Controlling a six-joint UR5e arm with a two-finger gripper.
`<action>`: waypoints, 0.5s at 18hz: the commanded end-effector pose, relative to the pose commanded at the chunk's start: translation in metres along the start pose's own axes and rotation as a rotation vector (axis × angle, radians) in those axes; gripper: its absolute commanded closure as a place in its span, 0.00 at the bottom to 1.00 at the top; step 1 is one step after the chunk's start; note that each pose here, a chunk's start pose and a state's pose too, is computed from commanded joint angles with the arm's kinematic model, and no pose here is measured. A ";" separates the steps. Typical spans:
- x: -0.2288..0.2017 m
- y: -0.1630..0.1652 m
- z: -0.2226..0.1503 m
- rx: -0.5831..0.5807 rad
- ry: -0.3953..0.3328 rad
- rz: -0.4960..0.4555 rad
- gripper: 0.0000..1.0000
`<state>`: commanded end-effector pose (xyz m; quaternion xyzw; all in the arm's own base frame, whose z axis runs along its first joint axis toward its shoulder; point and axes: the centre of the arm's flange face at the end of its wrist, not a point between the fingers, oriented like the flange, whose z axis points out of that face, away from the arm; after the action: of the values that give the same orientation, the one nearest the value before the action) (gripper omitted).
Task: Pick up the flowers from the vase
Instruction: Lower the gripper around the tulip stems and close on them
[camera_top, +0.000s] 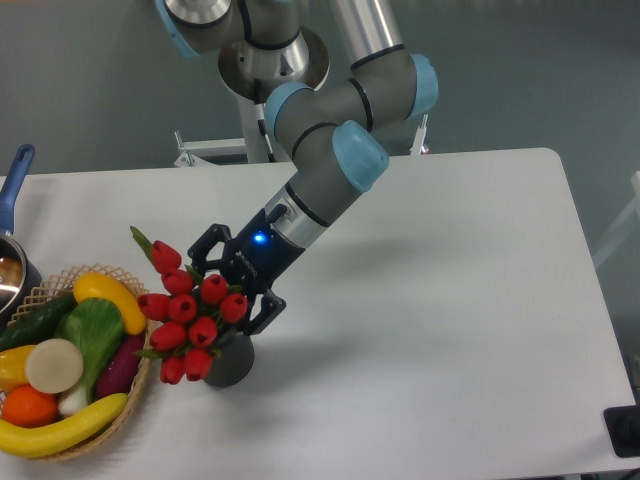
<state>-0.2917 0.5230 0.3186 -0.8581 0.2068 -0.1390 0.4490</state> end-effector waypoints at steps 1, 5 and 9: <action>0.000 -0.001 -0.001 0.000 -0.001 0.001 0.31; 0.001 -0.001 -0.001 0.000 0.000 -0.003 0.45; 0.001 0.000 0.000 0.000 0.001 -0.006 0.55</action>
<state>-0.2907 0.5221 0.3188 -0.8587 0.2045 -0.1406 0.4484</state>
